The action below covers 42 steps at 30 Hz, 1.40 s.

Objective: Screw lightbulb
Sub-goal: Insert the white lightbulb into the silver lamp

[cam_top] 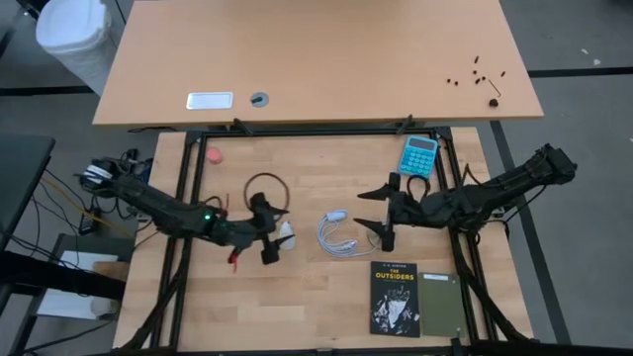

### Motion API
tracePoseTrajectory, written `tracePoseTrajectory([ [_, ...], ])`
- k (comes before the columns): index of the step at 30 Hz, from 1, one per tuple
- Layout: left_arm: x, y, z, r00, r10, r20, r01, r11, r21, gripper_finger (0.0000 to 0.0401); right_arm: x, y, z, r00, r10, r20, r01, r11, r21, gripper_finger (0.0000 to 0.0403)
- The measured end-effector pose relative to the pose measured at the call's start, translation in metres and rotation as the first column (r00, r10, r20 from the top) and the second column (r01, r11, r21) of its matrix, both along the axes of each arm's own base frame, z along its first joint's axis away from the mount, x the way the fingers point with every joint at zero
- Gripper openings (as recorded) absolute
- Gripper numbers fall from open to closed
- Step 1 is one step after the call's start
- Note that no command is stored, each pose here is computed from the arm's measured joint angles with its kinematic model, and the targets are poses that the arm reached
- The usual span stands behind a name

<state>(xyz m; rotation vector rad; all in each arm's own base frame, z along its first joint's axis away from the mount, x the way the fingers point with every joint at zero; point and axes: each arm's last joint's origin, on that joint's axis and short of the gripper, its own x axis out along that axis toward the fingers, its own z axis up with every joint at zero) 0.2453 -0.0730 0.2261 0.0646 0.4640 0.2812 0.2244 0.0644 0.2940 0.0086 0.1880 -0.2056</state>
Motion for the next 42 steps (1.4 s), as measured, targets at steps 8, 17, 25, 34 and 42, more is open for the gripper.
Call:
tracePoseTrajectory([
  [8,0.033,0.001,0.0,0.991,-0.025,-0.13,0.028,0.999,0.018,0.0328,0.0,-0.007,-0.005,0.998,0.02,-0.067,-0.018,0.999,0.028,0.0309],
  [17,0.064,0.003,-0.008,0.966,-0.109,-0.233,0.111,0.994,-0.005,0.0328,-0.006,-0.024,-0.016,0.967,0.003,-0.254,0.007,0.999,0.037,0.0309],
  [25,0.066,0.012,0.003,0.936,-0.041,-0.349,-0.009,0.99,-0.139,0.0328,-0.008,-0.026,-0.026,0.955,-0.031,-0.296,0.05,0.997,0.055,0.0309],
  [34,0.058,-0.006,0.003,0.926,0.073,-0.371,-0.185,0.943,-0.277,0.0328,-0.004,-0.03,-0.033,0.932,-0.189,-0.308,0.187,0.982,-0.035,0.0309],
  [42,0.055,-0.024,-0.019,0.883,0.224,-0.411,-0.356,0.892,-0.279,0.0328,0.003,-0.029,-0.038,0.924,-0.25,-0.291,0.249,0.968,-0.042,0.0309],
])
